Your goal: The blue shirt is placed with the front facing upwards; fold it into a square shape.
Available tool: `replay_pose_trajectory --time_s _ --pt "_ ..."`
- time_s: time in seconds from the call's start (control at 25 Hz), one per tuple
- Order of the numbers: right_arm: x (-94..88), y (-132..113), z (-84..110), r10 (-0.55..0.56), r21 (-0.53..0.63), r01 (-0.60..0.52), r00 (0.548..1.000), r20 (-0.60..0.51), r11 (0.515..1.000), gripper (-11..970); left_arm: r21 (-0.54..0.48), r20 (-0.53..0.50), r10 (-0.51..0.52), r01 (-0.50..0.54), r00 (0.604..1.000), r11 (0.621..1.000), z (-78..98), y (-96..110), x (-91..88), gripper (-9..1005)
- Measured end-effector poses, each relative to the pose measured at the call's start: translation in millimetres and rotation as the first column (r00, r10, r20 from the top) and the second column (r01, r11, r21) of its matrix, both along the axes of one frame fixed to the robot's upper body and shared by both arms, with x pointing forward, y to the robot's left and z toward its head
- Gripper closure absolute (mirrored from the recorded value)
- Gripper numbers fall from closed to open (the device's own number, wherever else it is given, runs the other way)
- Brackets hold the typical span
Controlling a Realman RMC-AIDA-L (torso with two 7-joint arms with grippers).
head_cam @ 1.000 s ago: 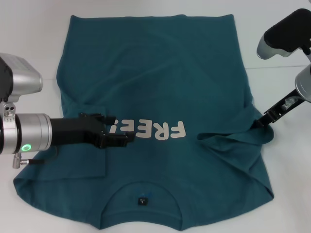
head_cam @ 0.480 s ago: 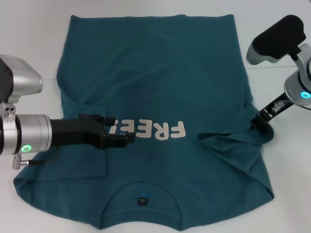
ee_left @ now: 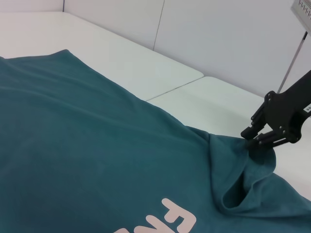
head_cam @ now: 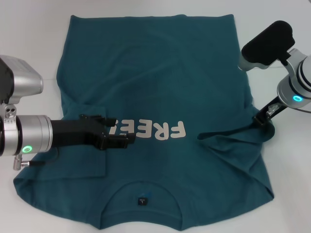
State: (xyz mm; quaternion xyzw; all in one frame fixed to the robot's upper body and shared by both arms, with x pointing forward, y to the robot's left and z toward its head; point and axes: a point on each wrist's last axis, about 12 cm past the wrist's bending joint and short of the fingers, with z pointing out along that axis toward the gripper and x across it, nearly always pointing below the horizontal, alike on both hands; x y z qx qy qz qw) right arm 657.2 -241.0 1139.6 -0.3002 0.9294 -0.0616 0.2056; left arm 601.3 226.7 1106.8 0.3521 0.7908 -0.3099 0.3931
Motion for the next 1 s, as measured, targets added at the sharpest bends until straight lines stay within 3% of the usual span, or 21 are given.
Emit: replay_pose_trajectory --time_s 0.12,0.2,0.44,1.0 --pt "0.2 -0.9 2.4 0.000 -0.002 0.000 1.000 0.004 1.000 640 0.000 -0.001 0.001 -0.001 1.000 1.000 -0.4 0.2 -0.3 149" --pt "0.5 -1.3 3.8 0.000 -0.002 0.000 1.000 0.007 1.000 855 0.000 -0.002 0.001 -0.001 1.000 1.000 -0.5 0.4 -0.5 149" --pt "1.8 0.5 8.3 0.004 0.003 -0.004 1.000 0.028 1.000 929 0.001 0.000 0.000 0.000 1.000 1.000 -0.3 0.2 -0.3 149" --pt "10.0 14.0 26.7 -0.031 0.057 0.026 0.995 0.091 0.998 948 0.003 0.009 -0.001 0.001 1.000 1.000 0.9 -1.7 1.6 148"
